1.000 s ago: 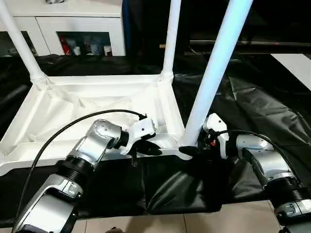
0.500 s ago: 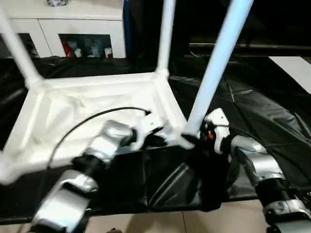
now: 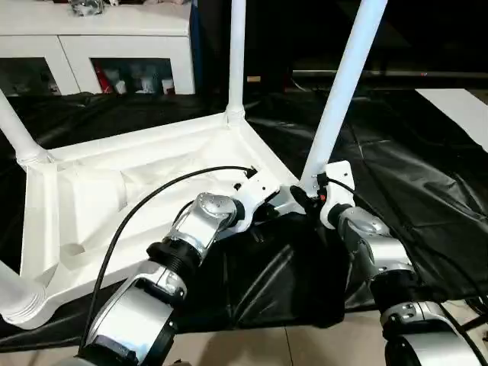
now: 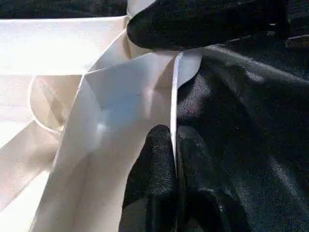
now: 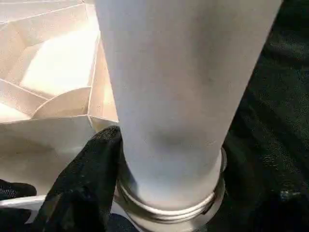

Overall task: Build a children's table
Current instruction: Rotate leg to tighten

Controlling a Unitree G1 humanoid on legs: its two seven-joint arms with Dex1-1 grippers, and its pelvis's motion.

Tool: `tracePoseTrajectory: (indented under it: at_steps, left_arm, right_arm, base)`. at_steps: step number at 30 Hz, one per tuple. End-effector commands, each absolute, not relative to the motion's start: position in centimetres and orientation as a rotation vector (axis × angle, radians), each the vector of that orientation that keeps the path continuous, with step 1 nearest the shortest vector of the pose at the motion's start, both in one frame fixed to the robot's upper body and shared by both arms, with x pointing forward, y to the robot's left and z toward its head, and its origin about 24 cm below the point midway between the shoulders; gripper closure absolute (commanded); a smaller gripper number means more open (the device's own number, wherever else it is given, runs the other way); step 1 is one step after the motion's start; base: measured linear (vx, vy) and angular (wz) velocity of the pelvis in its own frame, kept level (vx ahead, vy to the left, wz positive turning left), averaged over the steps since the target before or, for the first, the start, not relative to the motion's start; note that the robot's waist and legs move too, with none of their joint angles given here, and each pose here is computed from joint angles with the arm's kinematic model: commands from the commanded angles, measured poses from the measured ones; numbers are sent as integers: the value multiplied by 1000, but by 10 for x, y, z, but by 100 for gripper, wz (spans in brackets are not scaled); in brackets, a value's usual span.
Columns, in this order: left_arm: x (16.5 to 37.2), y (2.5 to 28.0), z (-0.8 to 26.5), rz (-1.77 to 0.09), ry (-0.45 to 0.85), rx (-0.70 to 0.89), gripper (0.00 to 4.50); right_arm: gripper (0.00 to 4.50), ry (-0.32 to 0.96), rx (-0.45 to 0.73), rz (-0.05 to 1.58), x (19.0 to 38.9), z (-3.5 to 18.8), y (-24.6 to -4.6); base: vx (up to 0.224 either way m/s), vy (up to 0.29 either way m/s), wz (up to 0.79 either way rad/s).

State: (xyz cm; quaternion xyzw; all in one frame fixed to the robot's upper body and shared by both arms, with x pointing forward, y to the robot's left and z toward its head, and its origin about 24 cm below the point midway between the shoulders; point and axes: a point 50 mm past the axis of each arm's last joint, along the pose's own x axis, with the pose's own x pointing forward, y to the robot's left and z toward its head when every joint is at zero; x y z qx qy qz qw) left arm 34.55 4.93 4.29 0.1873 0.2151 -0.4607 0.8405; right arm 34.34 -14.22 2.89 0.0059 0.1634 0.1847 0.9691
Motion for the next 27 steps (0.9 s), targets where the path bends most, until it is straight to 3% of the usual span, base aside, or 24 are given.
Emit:
tracePoseTrajectory:
  at_steps: [1, 4, 5, 7, 12, 16, 27]
  left_arm:
    - [348, 57, 42, -930, 432, 402, 450]
    - [348, 63, 42, -957, 425, 421, 450]
    - [348, 63, 42, -960, 426, 422, 450]
    - [347, 66, 41, -978, 426, 425, 450]
    - [335, 79, 44, -1209, 402, 451, 450]
    - [324, 86, 45, -1343, 405, 459, 450]
    - [312, 96, 47, -1462, 431, 449, 450]
  right_arm:
    - [104, 306, 31, 494, 343, 33, -126]
    - [86, 290, -3, 561, 342, 38, -131]
    - [62, 290, -5, 570, 342, 39, -131]
    - [62, 292, -16, 617, 341, 41, -134]
    - [62, 300, -151, 904, 323, 49, -154]
    - [62, 314, -195, 988, 316, 52, -162]
    - [62, 380, -262, 1136, 305, 50, -165]
  base:
    - [0, 0, 0]
    - [0, 0, 0]
    - [0, 0, 0]
    - [0, 0, 0]
    - [0, 0, 0]
    - [0, 0, 0]
    - [0, 0, 0]
